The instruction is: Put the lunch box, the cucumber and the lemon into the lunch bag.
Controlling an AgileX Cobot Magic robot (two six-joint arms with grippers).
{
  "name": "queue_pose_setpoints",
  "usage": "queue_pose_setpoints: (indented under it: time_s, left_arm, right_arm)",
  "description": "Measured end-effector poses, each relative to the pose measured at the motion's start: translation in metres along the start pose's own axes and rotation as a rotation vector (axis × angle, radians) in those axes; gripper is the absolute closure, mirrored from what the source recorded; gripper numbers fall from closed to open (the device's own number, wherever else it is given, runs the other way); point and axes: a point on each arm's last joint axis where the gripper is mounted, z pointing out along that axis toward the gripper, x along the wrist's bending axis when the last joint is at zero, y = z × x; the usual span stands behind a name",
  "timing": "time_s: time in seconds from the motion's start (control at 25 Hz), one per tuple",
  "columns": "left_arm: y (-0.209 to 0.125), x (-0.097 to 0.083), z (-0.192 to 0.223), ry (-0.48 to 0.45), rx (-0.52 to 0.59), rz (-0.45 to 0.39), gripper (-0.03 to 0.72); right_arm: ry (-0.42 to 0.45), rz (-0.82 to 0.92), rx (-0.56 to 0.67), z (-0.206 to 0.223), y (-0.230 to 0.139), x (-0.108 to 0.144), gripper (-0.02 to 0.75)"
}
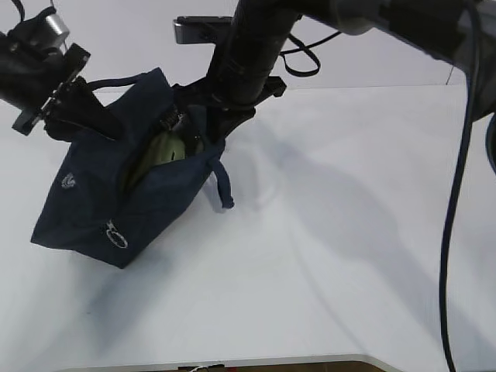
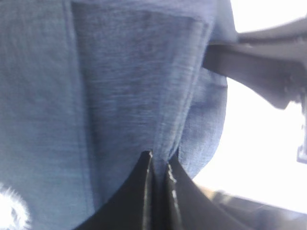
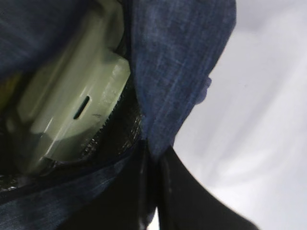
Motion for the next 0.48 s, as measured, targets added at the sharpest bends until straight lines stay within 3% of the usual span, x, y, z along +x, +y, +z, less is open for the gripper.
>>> queue_pose_setpoints:
  time_s: [0.28, 0.48]
  left_arm:
    - [0.004, -0.023, 0.008, -0.158, -0.048, -0.028, 0.704]
    - [0.008, -0.04, 0.014, -0.262, -0.092, -0.022, 0.704]
  right_arm:
    - [-0.135, -0.053, -0.07, -0.053, 0.001, -0.003, 0.725]
    - [-0.186, -0.072, -0.139, -0.093, 0.0, -0.001, 0.725]
